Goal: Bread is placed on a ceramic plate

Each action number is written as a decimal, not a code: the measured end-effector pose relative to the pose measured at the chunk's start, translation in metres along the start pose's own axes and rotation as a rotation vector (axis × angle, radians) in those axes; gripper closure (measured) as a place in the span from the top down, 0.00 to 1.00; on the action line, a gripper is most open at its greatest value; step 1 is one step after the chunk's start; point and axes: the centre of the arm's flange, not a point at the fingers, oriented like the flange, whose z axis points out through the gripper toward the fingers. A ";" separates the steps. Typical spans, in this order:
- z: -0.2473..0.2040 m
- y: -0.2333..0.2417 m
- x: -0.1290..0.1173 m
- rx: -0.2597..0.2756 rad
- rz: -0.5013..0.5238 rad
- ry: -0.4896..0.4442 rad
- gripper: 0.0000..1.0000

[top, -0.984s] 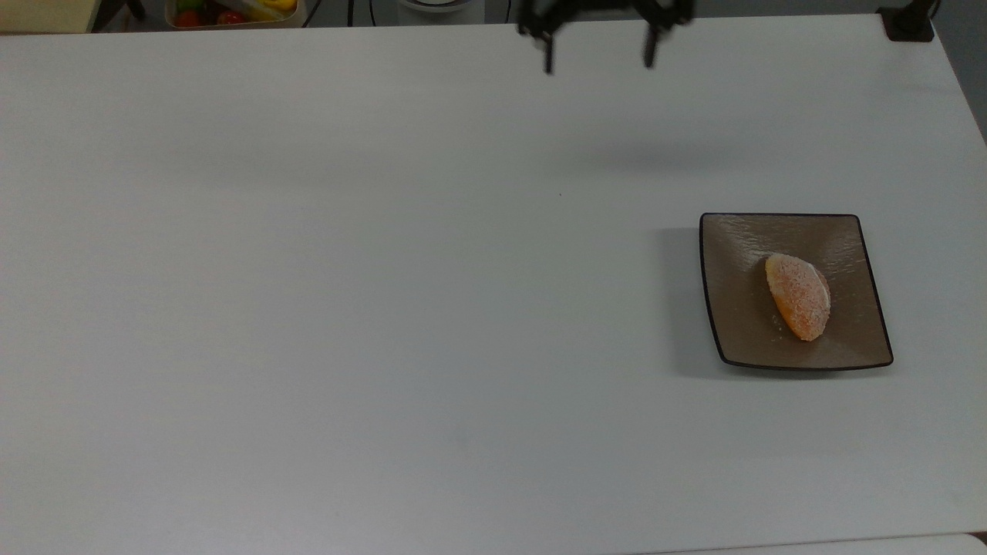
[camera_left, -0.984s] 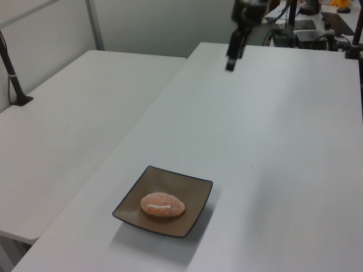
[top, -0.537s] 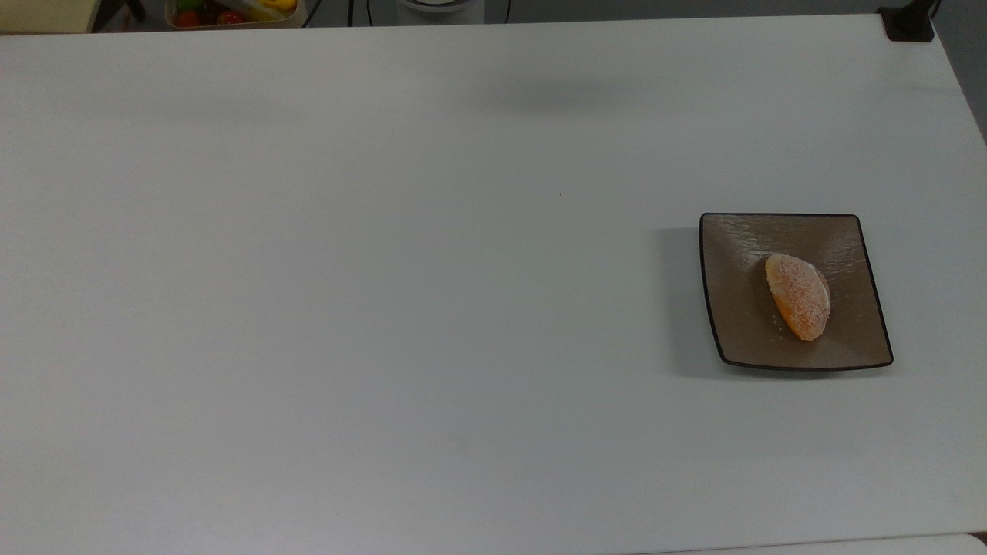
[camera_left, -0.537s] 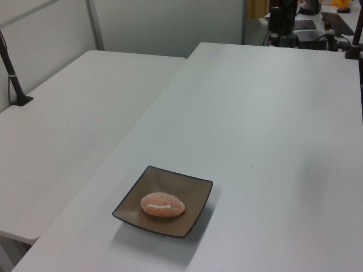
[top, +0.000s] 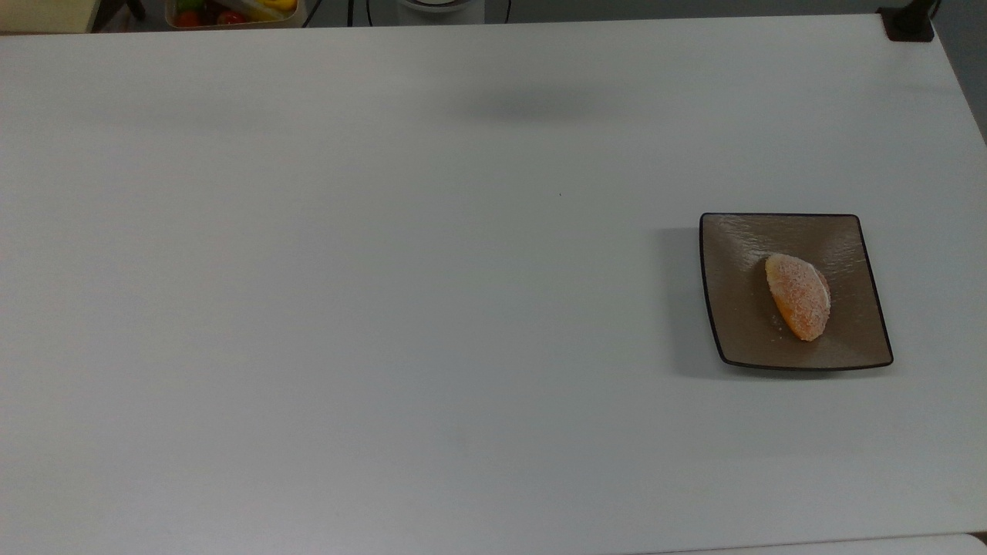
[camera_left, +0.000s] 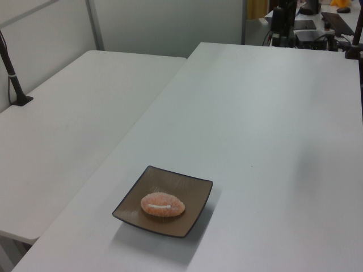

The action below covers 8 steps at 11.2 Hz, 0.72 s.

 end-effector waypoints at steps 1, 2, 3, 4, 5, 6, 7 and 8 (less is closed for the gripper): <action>0.003 0.002 0.009 0.007 -0.011 0.041 1.00; 0.006 0.002 0.017 0.010 -0.017 0.070 1.00; 0.010 0.002 0.021 0.011 -0.018 0.078 1.00; 0.011 0.002 0.022 0.012 -0.019 0.081 1.00; 0.011 0.002 0.022 0.012 -0.019 0.082 1.00; 0.011 0.002 0.022 0.012 -0.019 0.082 1.00; 0.011 0.002 0.022 0.012 -0.019 0.082 1.00; 0.011 0.001 0.022 0.012 -0.020 0.082 1.00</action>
